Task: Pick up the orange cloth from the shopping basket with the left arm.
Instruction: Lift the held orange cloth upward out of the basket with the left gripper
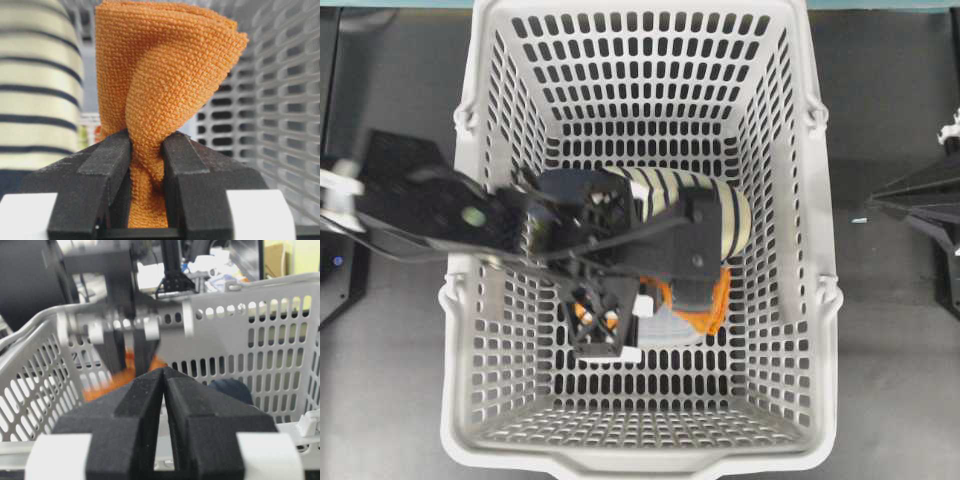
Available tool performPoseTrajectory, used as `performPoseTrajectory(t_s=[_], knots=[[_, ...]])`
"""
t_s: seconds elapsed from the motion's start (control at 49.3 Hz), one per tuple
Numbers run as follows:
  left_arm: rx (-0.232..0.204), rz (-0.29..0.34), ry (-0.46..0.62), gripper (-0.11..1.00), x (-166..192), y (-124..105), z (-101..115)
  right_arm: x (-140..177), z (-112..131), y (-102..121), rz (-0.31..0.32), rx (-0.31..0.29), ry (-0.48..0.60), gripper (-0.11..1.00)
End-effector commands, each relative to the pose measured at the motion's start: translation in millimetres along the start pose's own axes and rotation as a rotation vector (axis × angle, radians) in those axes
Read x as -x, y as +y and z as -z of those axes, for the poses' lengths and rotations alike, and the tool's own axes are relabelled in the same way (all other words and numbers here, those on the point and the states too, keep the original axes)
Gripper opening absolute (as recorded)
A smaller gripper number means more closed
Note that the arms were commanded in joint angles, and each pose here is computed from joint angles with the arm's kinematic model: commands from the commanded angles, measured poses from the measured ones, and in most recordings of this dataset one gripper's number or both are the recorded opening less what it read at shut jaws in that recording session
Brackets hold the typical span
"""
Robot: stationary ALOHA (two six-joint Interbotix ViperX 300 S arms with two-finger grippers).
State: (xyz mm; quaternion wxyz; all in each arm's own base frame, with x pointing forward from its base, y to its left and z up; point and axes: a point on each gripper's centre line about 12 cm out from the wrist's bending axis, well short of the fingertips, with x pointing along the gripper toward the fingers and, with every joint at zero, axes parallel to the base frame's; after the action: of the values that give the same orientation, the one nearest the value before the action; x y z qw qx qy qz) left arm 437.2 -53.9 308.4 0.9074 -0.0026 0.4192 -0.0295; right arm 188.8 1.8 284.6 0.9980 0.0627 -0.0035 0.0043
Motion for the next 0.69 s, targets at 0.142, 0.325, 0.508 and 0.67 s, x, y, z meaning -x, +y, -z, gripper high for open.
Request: performPoseTrajectory(t_s=[0.142,0.325,0.508,0.67], knots=[[0.010,-0.001,-0.097,0.14,110,0,-56,1,-1,-1,0.006,-0.003,-0.007,0.00],[0.009,0.000,-0.063,0.14,136,-3,-64,3,0,-1,0.004,-0.003,-0.008,0.00],[0.009,-0.002,-0.050,0.14,131,-4,-68,5,0,-1,0.005,-0.003,-0.015,0.00],[0.010,-0.003,-0.047,0.14,130,-3,-67,5,1,-2,0.008,-0.003,-0.010,0.00]])
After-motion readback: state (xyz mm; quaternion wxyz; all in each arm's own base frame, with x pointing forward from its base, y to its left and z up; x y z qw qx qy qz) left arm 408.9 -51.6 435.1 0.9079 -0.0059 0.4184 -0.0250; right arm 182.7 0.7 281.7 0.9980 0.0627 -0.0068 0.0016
